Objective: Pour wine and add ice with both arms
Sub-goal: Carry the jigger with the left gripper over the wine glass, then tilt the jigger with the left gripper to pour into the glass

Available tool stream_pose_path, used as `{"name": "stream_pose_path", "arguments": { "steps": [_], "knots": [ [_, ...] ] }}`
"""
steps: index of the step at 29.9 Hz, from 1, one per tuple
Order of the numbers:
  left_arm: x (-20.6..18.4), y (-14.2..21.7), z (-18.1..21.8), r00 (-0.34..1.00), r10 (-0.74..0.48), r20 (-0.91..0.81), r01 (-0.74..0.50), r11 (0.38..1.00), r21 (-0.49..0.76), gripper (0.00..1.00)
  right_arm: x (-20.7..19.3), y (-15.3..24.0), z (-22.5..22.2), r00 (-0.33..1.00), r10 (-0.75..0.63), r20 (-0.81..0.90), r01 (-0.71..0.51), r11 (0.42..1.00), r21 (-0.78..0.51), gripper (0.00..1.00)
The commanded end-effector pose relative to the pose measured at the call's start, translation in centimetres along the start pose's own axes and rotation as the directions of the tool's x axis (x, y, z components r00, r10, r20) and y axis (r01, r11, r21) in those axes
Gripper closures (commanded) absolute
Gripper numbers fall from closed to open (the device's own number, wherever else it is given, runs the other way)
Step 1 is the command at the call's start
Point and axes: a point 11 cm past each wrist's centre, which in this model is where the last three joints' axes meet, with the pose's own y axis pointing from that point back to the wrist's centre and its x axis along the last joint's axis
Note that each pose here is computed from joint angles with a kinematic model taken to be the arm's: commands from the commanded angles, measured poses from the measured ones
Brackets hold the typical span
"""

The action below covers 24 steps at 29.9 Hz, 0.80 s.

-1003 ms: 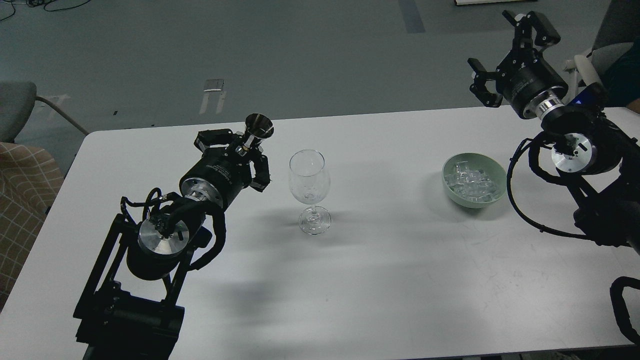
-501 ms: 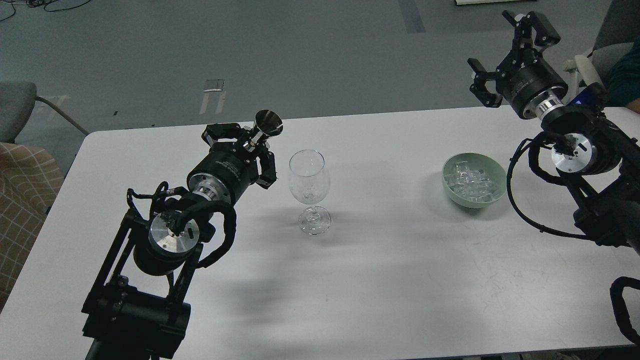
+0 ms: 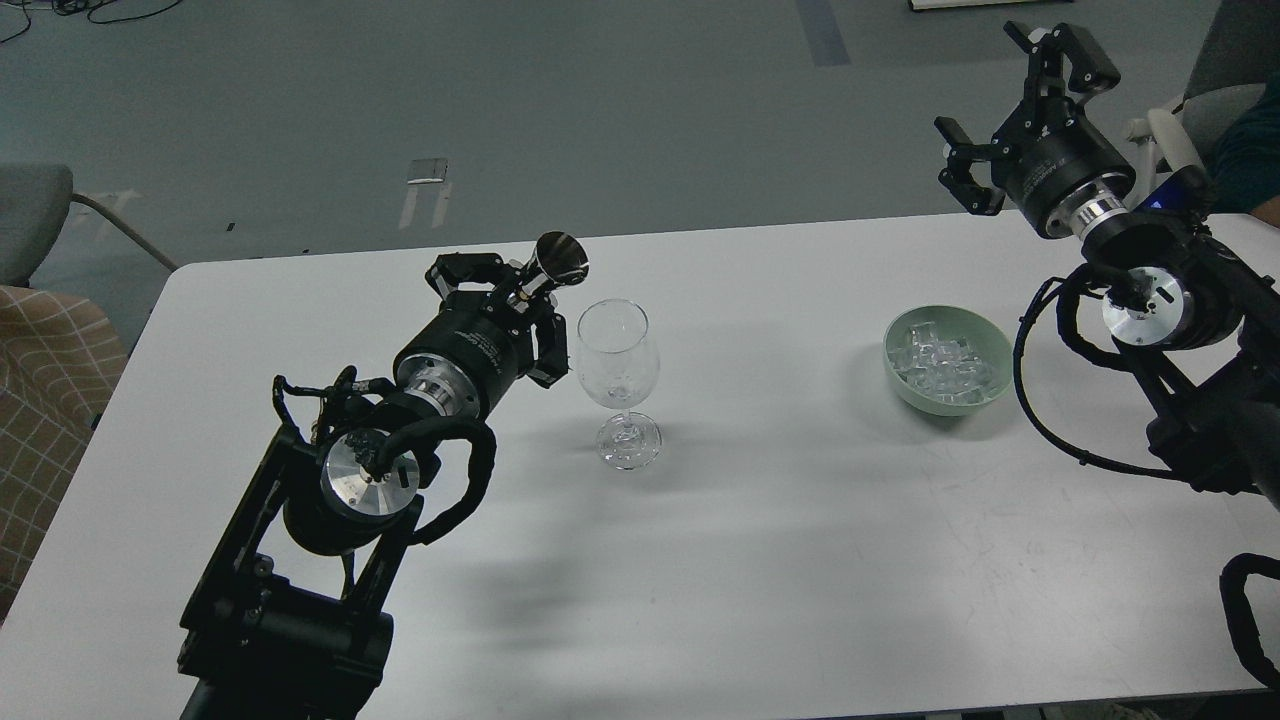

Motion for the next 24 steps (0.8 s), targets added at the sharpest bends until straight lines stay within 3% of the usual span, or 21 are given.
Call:
{"name": "stream_pose_path", "arguments": {
  "steps": [1,24],
  "knots": [
    [-0.1,-0.04,0.06,1.0,-0.005,0.005,0.005,1.0,-0.002,1.0,-0.05,-0.01,0.04,1.0,-0.001,0.0,0.001,1.0,0.0,0.0],
    [-0.94,-0.14,-0.23,0.996,-0.075,0.054,0.075,0.997,0.002,1.0,0.09,0.17,0.33,1.0,0.002,0.002,-0.002,1.0,-0.006,0.0]
  ]
}}
